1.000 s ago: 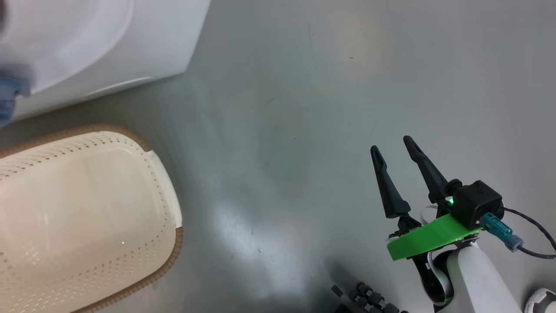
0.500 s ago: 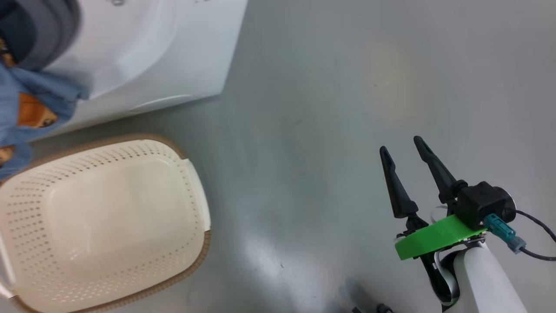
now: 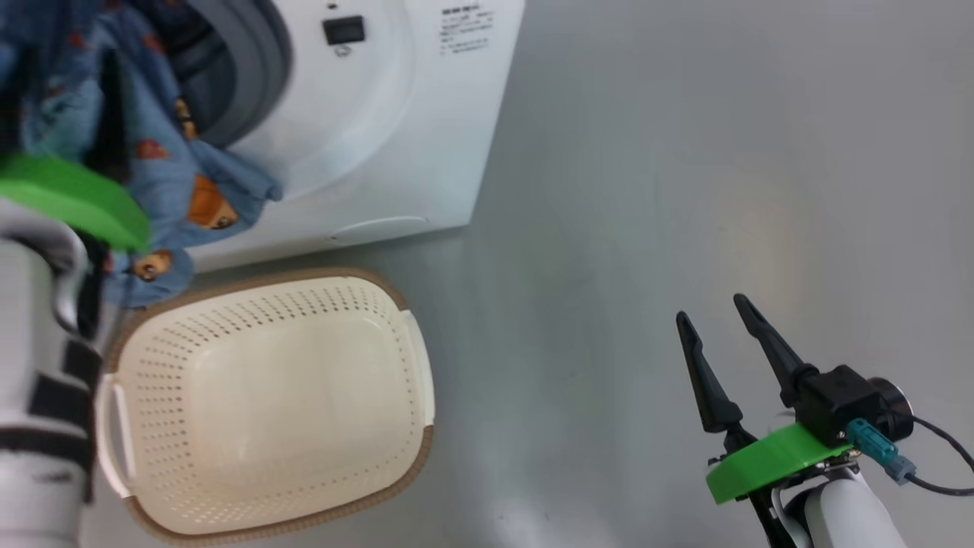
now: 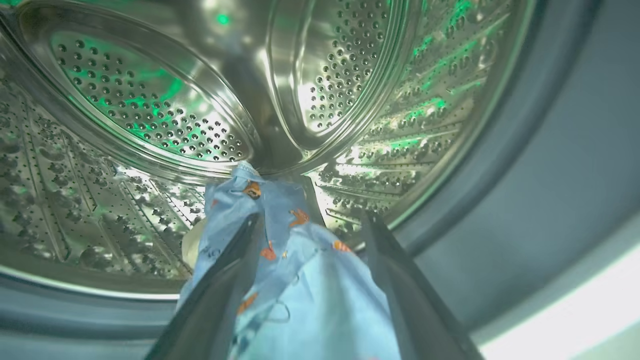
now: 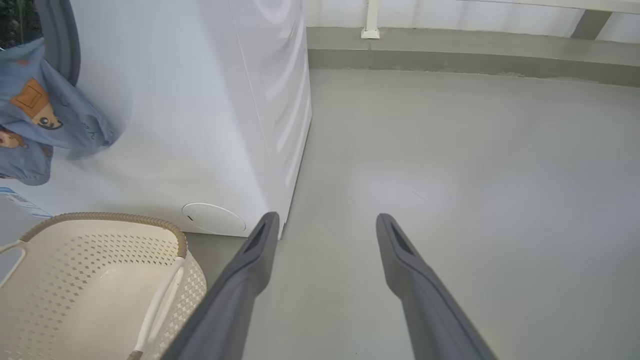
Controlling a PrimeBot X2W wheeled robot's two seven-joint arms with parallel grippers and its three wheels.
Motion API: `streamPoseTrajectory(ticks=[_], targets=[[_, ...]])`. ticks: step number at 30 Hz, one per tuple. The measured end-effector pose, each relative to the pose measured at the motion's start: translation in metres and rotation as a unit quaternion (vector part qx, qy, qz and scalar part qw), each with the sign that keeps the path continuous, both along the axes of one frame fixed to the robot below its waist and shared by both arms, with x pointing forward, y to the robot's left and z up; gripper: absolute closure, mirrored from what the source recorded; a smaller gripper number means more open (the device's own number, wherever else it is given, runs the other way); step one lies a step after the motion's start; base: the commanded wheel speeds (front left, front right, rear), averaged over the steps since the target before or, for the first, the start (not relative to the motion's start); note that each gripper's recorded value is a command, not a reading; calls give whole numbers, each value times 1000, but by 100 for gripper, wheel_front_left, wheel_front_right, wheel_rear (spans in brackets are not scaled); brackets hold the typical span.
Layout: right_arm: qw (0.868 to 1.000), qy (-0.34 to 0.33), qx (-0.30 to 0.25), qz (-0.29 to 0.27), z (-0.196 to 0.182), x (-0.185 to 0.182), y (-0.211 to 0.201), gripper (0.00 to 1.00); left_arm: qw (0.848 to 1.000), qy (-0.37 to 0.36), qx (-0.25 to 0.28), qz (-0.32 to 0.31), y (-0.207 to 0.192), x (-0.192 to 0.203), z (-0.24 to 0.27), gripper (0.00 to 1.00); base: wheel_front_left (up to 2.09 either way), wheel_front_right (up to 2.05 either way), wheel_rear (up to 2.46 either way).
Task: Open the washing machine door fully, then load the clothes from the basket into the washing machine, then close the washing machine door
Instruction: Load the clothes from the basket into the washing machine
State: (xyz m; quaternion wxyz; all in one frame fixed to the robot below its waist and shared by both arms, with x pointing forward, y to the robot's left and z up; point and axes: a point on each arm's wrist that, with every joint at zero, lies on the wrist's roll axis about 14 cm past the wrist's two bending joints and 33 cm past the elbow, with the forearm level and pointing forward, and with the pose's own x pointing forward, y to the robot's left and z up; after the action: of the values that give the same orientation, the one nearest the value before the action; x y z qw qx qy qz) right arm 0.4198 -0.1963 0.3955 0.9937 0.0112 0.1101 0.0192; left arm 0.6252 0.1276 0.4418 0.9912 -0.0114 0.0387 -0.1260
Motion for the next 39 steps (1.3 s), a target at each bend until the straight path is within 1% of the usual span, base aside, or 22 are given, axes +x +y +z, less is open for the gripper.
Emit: streamPoseTrajectory(ticks=[8,12,17,21,24,29,39], targets=[[1000,-22,7,19,19,-5,15,0,1000,-5,-12,9,7,-72,5,0,0,0,0],[999,-30,10,30,26,-5,23,0,1000,-7,-11,27,21,-104,7,0,0,0,0],[998,-44,7,46,37,0,33,0,998,-14,-13,57,35,-134,12,0,0,0,0],[997,-50,9,51,42,-2,37,0,997,-10,-31,75,31,-156,12,0,0,0,0],[997,-51,10,51,43,-6,37,0,995,-6,-45,87,27,-169,11,0,0,0,0],[997,-60,11,49,51,-8,37,0,993,7,-47,108,30,-185,5,0,0,0,0],[997,-62,10,43,53,-12,34,0,992,13,-49,114,27,-193,2,0,0,0,0]])
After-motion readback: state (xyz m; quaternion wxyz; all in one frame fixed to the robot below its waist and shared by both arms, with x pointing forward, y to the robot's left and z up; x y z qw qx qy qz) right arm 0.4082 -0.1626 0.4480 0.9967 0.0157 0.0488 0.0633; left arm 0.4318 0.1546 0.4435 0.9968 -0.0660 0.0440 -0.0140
